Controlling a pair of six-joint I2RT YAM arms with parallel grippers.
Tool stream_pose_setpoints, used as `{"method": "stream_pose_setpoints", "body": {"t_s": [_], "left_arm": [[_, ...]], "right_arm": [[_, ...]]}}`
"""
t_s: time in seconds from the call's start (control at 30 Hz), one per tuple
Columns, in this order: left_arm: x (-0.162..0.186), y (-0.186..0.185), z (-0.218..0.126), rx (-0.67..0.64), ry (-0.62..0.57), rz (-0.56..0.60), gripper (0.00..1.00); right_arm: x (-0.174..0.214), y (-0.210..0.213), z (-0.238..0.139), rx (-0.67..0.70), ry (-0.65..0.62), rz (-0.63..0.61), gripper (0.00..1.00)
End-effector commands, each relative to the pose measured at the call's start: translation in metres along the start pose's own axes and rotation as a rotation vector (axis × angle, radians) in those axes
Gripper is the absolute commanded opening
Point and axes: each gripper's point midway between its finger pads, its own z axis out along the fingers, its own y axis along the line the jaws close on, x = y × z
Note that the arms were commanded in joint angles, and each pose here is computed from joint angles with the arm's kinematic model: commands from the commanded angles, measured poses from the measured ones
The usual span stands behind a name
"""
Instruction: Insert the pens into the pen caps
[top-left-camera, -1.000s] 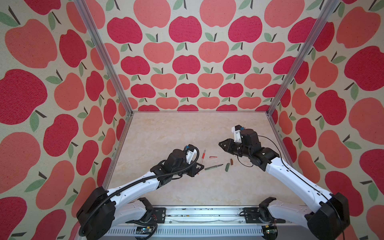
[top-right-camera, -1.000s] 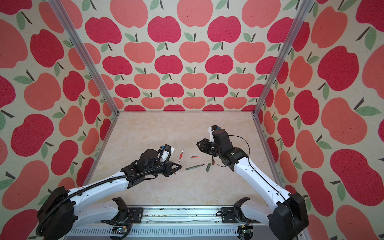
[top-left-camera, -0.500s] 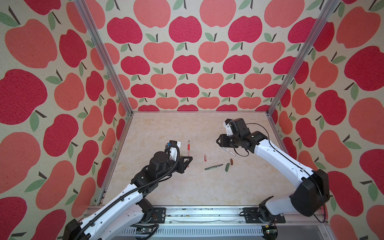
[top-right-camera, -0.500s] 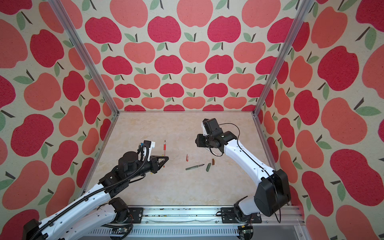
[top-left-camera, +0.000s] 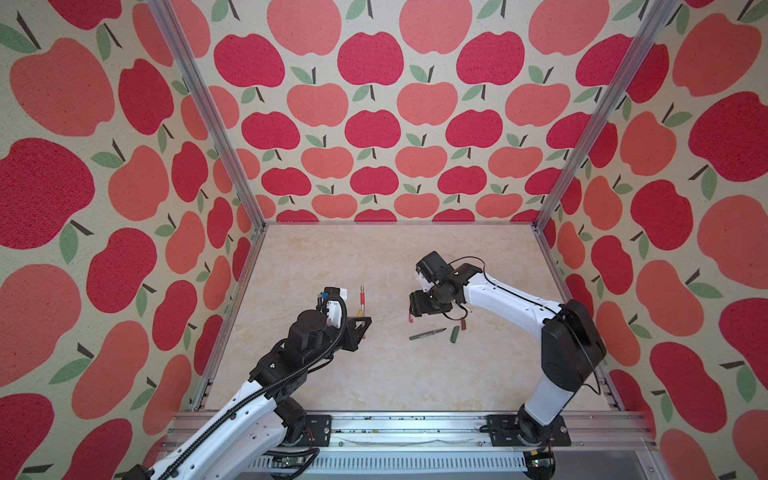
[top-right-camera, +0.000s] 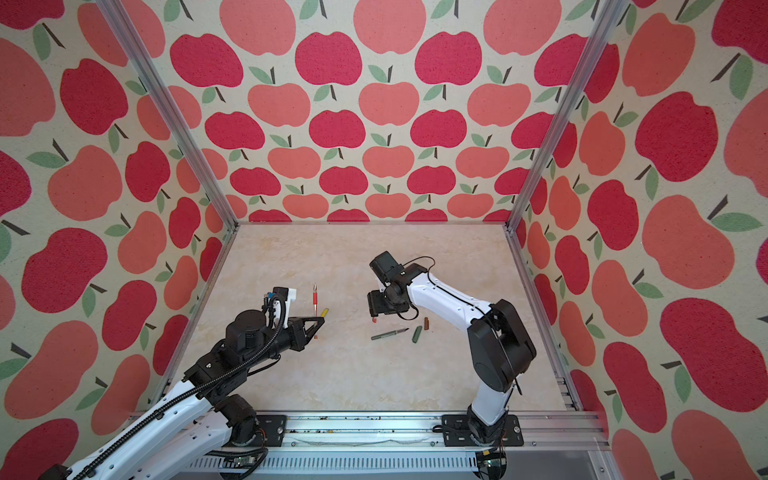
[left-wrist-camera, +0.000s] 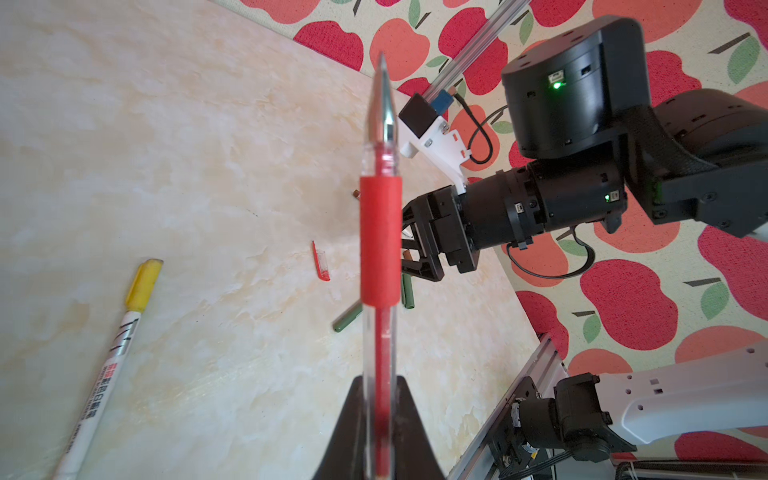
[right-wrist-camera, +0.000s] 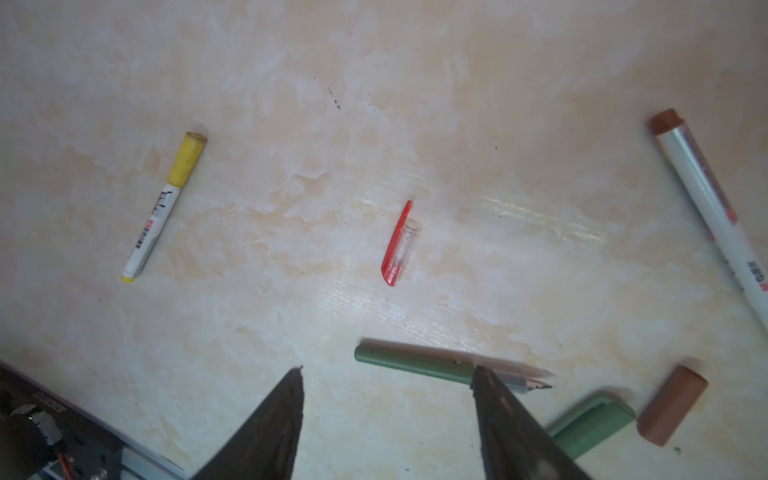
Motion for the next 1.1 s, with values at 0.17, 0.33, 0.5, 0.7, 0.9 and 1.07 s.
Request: {"method": "stream_pose_setpoints", "body": {"t_s": [0.17,0.33,0.5,0.7,0.9,1.07], "left_arm": [[0.008,0.006,0.000,0.003,0.004,-0.007,0.00],[0.007,0.007,-0.002,0.000,-0.007,-0.002,0.00],[0.007,0.008,-0.001,-0.001,-0.004,-0.002,0.00],[0.004,0.007,0.002,0.001,-0.001,-0.004,0.00],[0.004,0.006,0.007,0.008,0.007,-0.007,0.00],[0.002,0.004,0.011,0.012,0.017,-0.008,0.00]], "right_arm": [[-0.002,-0.013,0.033,0.259,0.113,-0.180,0.82],[0.002,-0.025,0.054,0.311,0.157,-0.213,0.86],[0.005,-0.034,0.065,0.337,0.181,-0.224,0.86],[0.010,-0.053,0.063,0.369,0.191,-0.208,0.85],[0.004,-0.078,0.057,0.393,0.169,-0.168,0.85],[-0.013,-0.099,0.055,0.446,0.160,-0.181,0.84]]}}
